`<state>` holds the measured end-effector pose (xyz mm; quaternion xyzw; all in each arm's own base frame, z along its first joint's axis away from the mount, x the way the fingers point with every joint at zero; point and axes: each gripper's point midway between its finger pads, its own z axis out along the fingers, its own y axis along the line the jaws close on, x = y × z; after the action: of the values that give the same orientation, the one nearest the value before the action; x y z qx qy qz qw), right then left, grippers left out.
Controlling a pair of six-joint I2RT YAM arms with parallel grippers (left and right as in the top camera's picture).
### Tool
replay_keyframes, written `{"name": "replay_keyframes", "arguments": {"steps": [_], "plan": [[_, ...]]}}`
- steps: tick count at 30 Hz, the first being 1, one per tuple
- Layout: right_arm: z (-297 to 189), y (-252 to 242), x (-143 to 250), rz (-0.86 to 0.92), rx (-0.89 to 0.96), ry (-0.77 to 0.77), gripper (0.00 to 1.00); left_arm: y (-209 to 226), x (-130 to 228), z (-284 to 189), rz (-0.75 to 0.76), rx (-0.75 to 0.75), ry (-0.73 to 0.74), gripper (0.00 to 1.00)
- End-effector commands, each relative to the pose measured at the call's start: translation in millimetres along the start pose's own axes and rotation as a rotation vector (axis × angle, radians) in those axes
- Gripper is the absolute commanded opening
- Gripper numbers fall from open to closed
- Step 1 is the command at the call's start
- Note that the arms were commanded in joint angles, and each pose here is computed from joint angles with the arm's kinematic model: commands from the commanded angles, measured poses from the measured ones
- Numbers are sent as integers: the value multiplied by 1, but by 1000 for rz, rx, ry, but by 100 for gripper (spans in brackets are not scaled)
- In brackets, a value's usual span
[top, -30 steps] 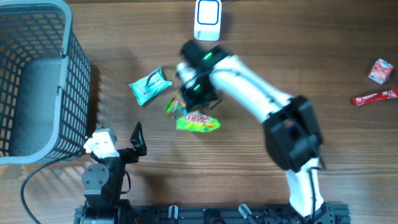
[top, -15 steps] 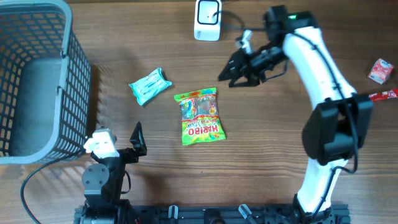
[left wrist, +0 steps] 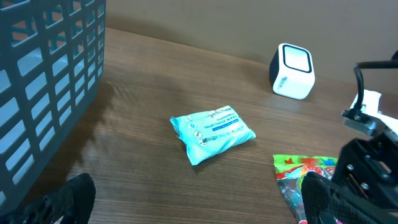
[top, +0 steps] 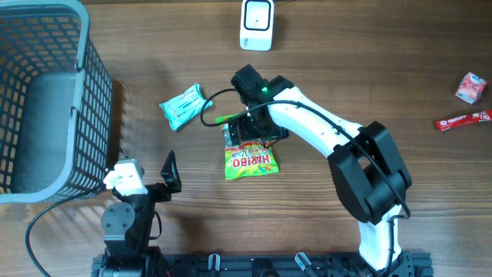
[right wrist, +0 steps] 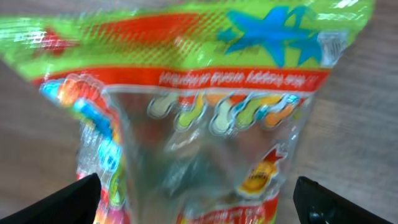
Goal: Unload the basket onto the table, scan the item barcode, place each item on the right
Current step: 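Lift the Haribo bag up to the white scanner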
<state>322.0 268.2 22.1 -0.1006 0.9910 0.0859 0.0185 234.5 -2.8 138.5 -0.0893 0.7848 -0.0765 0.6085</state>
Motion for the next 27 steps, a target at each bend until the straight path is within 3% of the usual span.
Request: {"name": "replay_keyframes", "arguments": {"steps": [1,4,6,8,9,10,14,16,19,20,22,27], "plan": [[18,-11,-5,48,78,-31,100,-1,1,0,-3,8,-1,100],[40,-12,0,64,92,5,99,-1,1,0,-3,8,-1,100],[59,-5,14,69,74,71,71,-1,1,0,-3,8,0,100],[68,-1,25,100,63,120,28,-1,1,0,-3,8,0,100],[68,0,30,139,61,139,13,-1,1,0,-3,8,0,100],[67,6,35,179,34,165,5,-1,1,0,-3,8,-1,100],[39,63,41,133,-340,310,4,-1,1,0,-3,8,-1,100],[-6,105,45,-1,-751,397,4,-1,1,0,-3,8,0,100],[-83,127,39,-107,-1273,424,5,-1,1,0,-3,9,-1,100],[-108,127,33,-168,-1438,379,4,-1,1,0,-3,8,-1,100],[-109,120,19,-322,-1472,206,5,-1,1,0,-3,9,-1,100],[-116,124,-8,-902,-1504,-331,4,-1,1,0,-3,9,-1,100]]}}
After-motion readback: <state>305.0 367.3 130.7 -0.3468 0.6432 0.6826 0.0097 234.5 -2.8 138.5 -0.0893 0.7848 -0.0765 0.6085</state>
